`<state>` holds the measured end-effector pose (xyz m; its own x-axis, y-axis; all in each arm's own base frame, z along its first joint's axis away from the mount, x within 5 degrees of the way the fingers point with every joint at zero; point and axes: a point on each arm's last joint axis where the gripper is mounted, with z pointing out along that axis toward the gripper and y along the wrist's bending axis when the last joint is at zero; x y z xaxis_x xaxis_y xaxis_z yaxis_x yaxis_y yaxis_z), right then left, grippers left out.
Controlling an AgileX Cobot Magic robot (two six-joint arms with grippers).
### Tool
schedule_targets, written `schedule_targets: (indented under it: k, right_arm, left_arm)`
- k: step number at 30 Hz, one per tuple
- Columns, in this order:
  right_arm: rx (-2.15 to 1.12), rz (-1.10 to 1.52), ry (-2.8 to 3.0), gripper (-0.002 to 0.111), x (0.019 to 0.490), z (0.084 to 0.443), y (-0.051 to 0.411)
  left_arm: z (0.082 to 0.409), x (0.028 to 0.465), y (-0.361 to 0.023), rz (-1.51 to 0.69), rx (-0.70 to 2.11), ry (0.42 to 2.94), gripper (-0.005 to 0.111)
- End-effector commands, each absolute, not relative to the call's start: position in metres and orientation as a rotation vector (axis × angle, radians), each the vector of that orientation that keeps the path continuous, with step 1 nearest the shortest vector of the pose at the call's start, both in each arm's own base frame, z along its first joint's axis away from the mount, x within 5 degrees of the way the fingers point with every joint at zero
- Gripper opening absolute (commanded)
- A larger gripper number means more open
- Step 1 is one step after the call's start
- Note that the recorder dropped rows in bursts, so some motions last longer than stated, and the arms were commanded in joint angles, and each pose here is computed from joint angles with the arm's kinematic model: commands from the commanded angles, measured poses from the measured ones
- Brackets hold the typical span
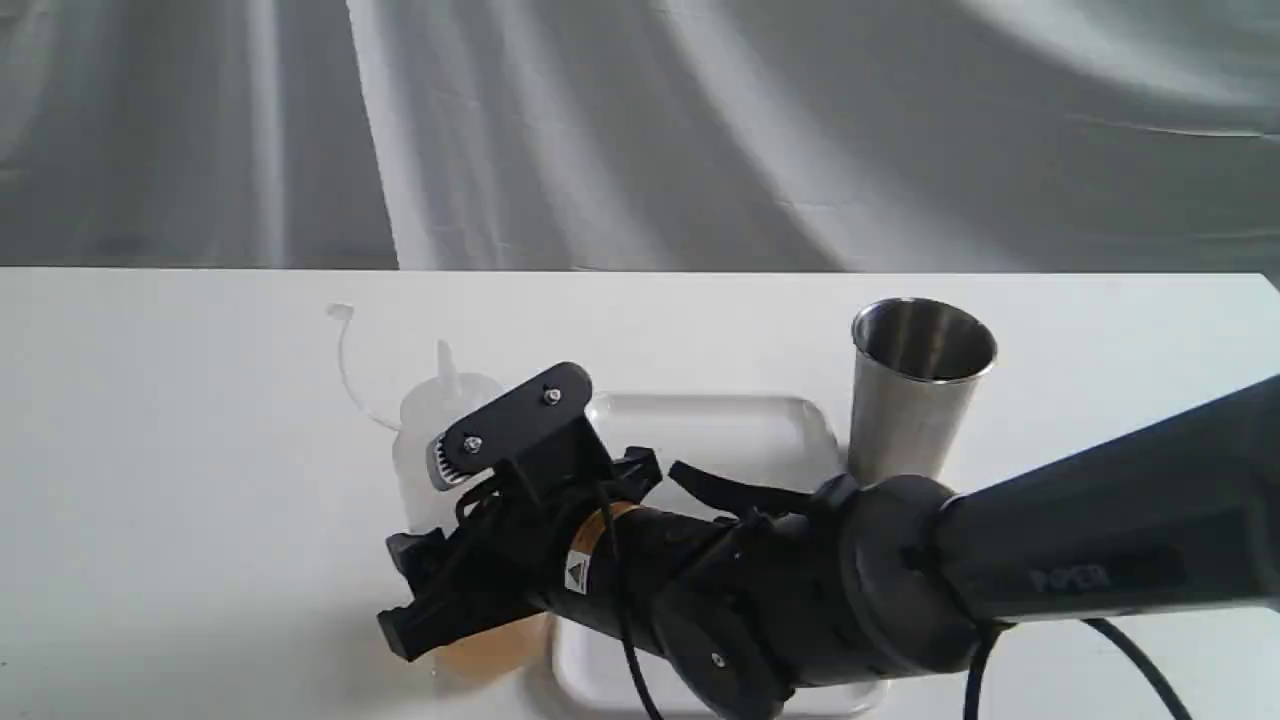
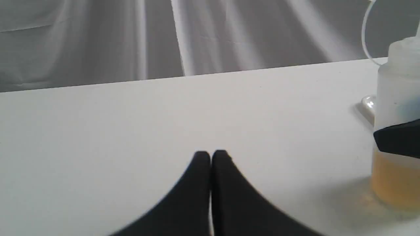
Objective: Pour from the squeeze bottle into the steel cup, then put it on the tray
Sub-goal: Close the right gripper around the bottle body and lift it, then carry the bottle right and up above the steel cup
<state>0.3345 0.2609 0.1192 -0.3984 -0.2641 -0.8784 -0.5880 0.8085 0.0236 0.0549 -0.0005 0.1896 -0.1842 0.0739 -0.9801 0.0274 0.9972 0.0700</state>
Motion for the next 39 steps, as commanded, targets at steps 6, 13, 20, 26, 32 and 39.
schedule_targets:
  k: [6,13,20,26,32,39]
  right_arm:
    - [-0.647,0.412,1.982,0.037,0.334,0.123,0.264]
    - [-0.647,0.423,1.961,0.018,0.332,0.133,0.266]
    - [-0.655,0.424,1.976,0.017,0.325,0.170,0.261]
    - [-0.666,0.415,1.958,0.017,0.316,0.202,0.249]
    - [-0.718,0.369,1.962,0.017,0.297,0.224,0.225]
    - [-0.691,0.277,2.030,0.017,0.274,0.247,0.174]
  left_arm:
    - [0.189,0.055,0.000,0.041,0.072,1.748,0.000]
    - [0.189,0.055,0.000,0.038,0.069,1.748,0.000]
    - [0.189,0.055,0.000,0.038,0.069,1.748,0.000]
    - [0.189,0.055,0.000,0.041,0.072,1.748,0.000]
    - [0.189,0.055,0.000,0.040,0.071,1.748,0.000]
    - [0.189,0.055,0.000,0.038,0.069,1.748,0.000]
